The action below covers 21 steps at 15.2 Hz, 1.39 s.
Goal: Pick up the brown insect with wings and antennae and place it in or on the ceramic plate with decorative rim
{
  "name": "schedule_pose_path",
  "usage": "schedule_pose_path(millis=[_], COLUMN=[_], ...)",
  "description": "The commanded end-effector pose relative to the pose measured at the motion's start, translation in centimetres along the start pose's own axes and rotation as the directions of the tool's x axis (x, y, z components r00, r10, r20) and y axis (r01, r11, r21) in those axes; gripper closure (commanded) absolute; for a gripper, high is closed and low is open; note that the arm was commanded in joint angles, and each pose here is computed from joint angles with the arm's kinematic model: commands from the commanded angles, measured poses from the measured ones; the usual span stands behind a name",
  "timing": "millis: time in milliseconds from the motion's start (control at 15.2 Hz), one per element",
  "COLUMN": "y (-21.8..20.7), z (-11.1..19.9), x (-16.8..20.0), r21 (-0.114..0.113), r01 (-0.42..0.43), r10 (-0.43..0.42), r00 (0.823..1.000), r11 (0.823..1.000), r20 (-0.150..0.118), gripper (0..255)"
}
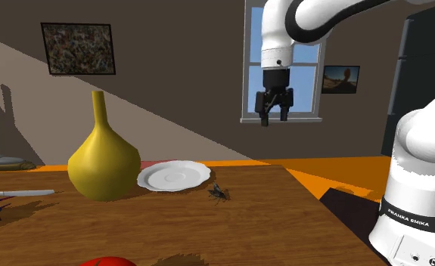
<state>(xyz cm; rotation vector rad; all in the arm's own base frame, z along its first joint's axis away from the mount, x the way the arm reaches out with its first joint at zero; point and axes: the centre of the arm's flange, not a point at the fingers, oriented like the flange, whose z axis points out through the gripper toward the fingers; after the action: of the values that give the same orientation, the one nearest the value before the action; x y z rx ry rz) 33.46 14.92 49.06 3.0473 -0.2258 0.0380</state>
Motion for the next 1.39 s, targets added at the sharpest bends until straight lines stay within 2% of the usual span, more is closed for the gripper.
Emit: schedule_pose_path(millis=[0, 1122, 1320], y=[-2.6, -22.5, -23.5], z=[1.2, 11.9, 13.5], x=[0.4, 0.8, 0.9], r21=[0.0, -0.015, -0.016], r01=[0.002, 0.022, 0.023], r10=[-0.002, -0.022, -0.023], r00=[1.0, 1.0, 1.0], r11=[1.0, 1.0, 1.0], r20=[-0.001, -0.01, -0.011], gripper=[0, 0, 0])
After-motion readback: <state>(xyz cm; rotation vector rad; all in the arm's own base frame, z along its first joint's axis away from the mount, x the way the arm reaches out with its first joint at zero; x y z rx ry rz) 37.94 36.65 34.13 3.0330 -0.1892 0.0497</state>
